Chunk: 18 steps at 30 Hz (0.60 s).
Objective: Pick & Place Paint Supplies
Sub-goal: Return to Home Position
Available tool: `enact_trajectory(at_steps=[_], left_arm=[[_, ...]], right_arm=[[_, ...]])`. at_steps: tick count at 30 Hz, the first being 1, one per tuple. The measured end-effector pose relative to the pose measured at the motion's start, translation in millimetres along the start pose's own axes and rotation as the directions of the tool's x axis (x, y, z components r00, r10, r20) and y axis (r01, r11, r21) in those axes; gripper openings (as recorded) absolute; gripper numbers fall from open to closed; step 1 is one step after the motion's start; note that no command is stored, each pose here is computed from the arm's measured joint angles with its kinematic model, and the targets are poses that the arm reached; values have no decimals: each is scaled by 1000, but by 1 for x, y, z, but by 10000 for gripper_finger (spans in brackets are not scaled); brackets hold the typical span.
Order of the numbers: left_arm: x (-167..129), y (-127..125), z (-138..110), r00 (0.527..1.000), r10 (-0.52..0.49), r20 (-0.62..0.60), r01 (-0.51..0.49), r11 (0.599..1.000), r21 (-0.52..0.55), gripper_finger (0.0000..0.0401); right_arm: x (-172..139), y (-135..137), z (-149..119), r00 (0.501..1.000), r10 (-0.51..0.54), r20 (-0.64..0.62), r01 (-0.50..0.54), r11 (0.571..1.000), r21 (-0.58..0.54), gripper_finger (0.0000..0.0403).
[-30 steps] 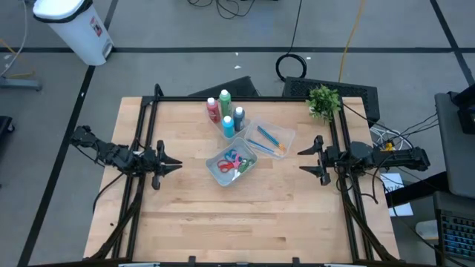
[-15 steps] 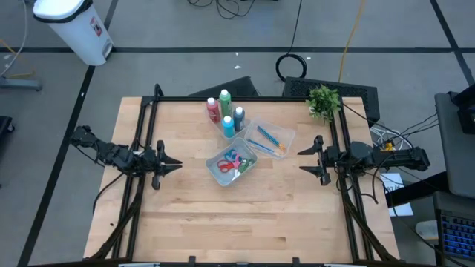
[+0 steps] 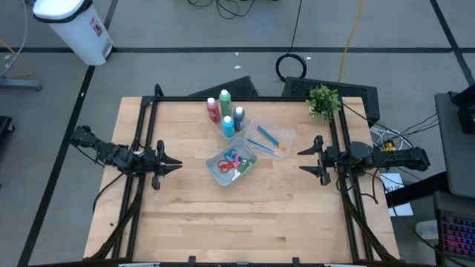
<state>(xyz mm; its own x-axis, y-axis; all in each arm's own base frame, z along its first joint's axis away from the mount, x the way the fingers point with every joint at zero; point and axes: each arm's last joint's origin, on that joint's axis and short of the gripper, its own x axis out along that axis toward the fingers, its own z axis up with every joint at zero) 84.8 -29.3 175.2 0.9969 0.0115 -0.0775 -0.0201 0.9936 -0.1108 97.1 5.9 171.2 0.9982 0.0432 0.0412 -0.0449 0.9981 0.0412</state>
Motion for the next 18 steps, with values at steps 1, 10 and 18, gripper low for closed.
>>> enact_trajectory(at_steps=[1, 10, 18], left_arm=[[0, 0, 0, 1000, 0, 0, 0, 1000, 0, 67], [0, 0, 0, 1000, 0, 0, 0, 1000, 0, 67], [0, 0, 0, 1000, 0, 0, 0, 1000, 0, 67]], right_arm=[[0, 0, 0, 1000, 0, 0, 0, 1000, 0, 246], [0, 0, 0, 1000, 0, 0, 0, 1000, 0, 247], [0, 0, 0, 1000, 0, 0, 0, 1000, 0, 243]])
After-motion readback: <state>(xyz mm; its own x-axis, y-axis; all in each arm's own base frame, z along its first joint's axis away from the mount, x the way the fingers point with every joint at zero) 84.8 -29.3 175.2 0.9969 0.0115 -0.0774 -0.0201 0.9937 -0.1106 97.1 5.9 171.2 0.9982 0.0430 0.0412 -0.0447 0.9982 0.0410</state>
